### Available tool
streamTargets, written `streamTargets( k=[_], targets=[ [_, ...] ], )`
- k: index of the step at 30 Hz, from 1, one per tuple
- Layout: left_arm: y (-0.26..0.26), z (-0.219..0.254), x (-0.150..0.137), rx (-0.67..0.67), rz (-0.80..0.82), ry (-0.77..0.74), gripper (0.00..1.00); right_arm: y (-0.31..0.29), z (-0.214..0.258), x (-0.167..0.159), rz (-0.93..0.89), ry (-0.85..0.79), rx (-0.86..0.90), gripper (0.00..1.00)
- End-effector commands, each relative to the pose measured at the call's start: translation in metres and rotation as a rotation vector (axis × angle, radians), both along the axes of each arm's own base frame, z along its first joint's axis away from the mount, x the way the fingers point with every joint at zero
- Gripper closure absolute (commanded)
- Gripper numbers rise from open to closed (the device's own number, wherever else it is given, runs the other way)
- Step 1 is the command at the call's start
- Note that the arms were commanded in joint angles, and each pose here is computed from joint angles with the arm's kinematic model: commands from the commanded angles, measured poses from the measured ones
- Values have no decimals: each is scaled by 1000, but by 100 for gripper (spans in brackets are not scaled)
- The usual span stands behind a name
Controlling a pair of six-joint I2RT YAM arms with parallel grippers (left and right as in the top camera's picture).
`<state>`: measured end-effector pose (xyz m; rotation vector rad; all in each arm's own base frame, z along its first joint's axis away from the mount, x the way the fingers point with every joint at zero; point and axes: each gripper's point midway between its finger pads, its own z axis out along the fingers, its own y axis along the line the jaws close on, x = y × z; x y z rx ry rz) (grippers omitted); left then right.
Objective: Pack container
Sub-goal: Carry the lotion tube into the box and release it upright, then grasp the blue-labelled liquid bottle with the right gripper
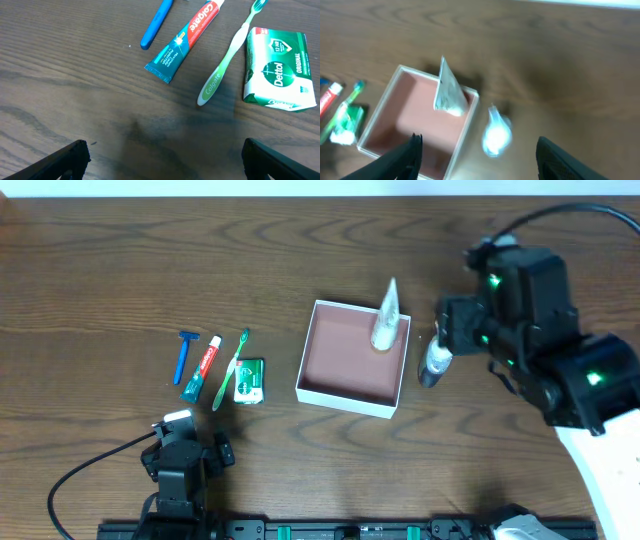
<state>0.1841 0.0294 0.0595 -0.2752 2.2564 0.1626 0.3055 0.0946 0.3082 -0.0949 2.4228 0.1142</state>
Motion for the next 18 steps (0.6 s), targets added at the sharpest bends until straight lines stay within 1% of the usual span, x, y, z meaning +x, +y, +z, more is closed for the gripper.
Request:
streamTargets(
  k=[1, 5, 10, 13, 18],
  targets=[
    [3, -4, -1, 8, 10, 6, 2, -9, -36, 1, -45, 123, -51, 29],
    [3, -4, -1, 8, 10, 6, 2, -9, -82, 1, -93, 246, -66, 29],
    [3, -4, -1, 8, 10, 6, 2, -10, -134, 4, -150, 351, -87, 30],
    [3, -4, -1, 8, 10, 6, 2, -19, -151, 7, -202, 377, -115, 30],
    [3, -4, -1, 8, 10, 6, 2, -24, -178, 19, -228, 371, -116, 30]
  ],
)
